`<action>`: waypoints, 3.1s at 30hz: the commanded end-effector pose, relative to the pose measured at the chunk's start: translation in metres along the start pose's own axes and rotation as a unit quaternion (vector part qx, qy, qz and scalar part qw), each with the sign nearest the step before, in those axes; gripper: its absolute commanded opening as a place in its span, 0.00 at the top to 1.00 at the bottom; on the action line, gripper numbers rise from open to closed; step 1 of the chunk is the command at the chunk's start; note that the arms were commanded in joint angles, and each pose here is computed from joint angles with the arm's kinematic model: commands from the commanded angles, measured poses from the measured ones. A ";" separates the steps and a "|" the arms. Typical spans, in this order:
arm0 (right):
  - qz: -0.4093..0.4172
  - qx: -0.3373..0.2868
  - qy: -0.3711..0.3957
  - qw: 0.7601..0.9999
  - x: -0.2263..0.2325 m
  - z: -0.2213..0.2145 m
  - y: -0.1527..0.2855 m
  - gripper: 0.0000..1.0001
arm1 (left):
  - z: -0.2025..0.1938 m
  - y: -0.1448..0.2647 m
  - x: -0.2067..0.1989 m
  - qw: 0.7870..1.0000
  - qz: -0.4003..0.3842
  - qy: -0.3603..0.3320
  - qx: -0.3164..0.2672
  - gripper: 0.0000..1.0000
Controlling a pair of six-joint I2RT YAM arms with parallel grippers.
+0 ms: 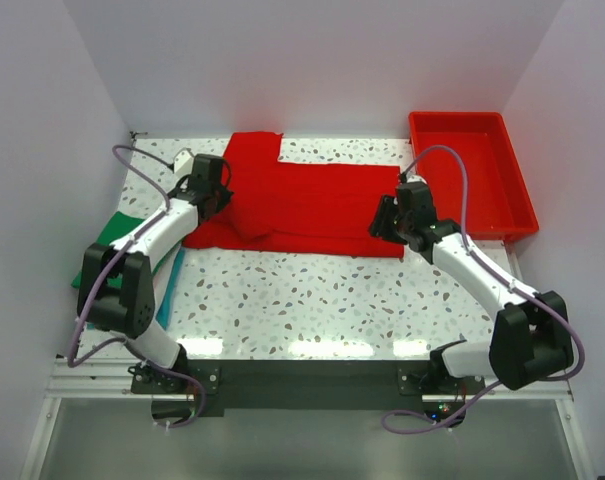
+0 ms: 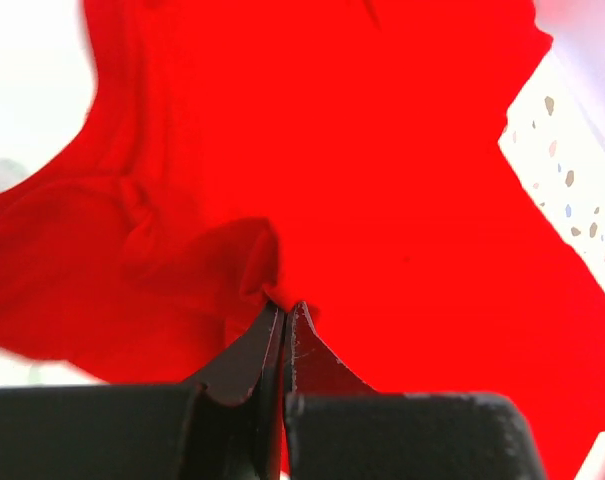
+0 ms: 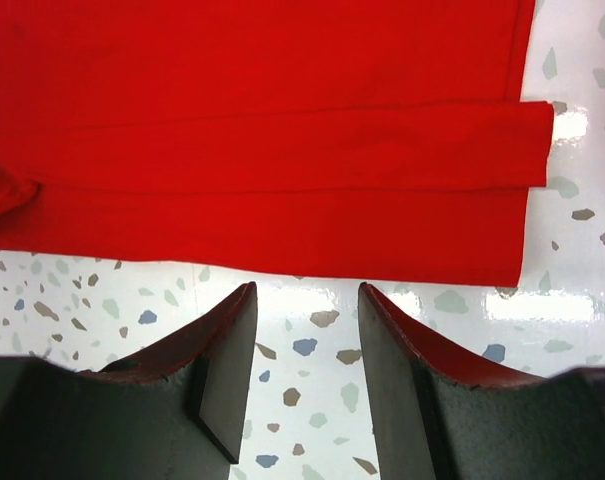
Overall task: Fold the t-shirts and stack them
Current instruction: Fold the tshirt
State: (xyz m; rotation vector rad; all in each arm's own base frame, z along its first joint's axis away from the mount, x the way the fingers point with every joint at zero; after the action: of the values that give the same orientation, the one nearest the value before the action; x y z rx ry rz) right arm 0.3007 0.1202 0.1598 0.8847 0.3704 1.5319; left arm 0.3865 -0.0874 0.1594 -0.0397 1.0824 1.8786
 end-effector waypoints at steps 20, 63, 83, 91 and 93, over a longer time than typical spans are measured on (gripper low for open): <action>-0.018 -0.017 0.012 1.000 0.009 0.033 -0.024 0.52 | 0.041 -0.107 -0.074 0.992 -0.117 0.038 0.021 1.00; -0.003 -0.005 0.014 1.000 0.008 0.021 -0.027 0.51 | -0.018 -0.106 -0.044 0.994 -0.074 0.042 0.068 0.49; -0.018 -0.005 0.017 1.000 0.004 0.024 -0.032 0.51 | -0.013 -0.143 -0.135 0.964 -0.253 -0.001 0.077 0.58; -0.020 -0.004 0.017 1.000 0.004 0.023 -0.031 0.51 | 0.020 -0.117 -0.141 0.961 -0.275 -0.013 0.030 0.49; -0.018 -0.005 0.017 1.000 0.004 0.023 -0.031 0.51 | 0.026 -0.106 -0.126 0.968 -0.251 -0.003 0.023 0.49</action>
State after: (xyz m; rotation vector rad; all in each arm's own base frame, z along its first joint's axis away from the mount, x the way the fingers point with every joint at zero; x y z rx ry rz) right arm 0.3318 0.1262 0.1406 0.8953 0.4433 1.5056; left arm 0.5507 -0.1582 0.1020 -0.1551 1.1189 1.3748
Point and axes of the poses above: each gripper's point midway between its finger pads, its own y axis back along the fingers, its own x axis along the line the jaws close on, z = x × y, the point moved 5 cm from there along y, back along the fingers, and after that the axes turned 1 degree about y, right-handed, at the moved point
